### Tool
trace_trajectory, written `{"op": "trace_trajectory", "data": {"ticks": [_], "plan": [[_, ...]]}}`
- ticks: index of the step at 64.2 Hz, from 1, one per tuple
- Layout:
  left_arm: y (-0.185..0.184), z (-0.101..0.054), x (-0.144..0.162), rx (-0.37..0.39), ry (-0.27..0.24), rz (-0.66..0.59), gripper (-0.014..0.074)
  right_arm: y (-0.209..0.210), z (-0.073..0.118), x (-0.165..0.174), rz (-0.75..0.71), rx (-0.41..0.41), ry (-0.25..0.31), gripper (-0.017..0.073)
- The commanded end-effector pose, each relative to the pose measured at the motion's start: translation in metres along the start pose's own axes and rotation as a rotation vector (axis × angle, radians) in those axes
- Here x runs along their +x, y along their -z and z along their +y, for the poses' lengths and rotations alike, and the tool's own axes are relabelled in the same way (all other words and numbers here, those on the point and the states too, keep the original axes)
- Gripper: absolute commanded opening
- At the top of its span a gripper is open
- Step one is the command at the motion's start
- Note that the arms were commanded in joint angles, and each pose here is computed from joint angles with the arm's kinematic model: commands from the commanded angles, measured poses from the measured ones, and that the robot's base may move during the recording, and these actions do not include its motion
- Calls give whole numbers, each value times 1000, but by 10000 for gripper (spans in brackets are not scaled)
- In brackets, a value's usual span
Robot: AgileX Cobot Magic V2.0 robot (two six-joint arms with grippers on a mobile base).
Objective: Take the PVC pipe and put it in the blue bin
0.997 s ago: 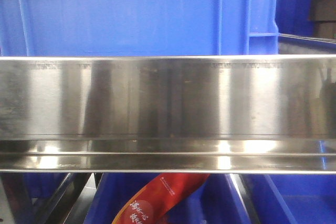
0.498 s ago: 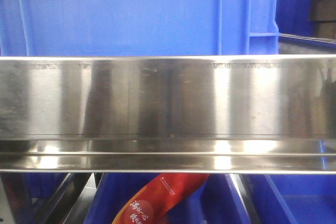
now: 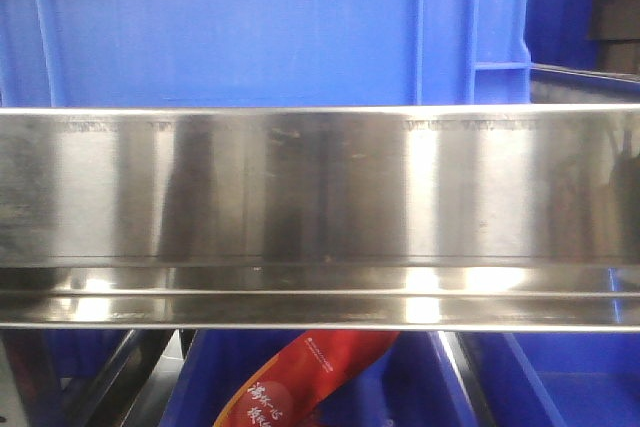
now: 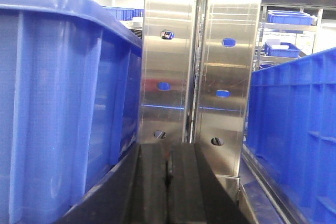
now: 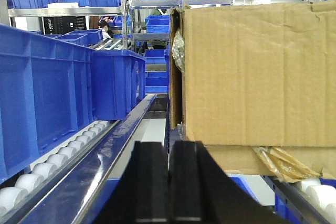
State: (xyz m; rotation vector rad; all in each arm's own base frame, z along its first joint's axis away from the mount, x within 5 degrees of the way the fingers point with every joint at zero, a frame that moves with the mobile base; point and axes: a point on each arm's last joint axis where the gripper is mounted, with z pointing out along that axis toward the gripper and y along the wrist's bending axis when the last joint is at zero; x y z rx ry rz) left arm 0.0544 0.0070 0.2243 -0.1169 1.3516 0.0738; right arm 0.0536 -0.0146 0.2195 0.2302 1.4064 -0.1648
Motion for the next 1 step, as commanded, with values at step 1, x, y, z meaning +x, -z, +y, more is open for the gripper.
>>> {"op": "trace_trajectory", "data": {"ticks": [1], "plan": [[0,0,-3,-2,6,-26,-111,0,0,-2,-32,1,0,-169]]}}
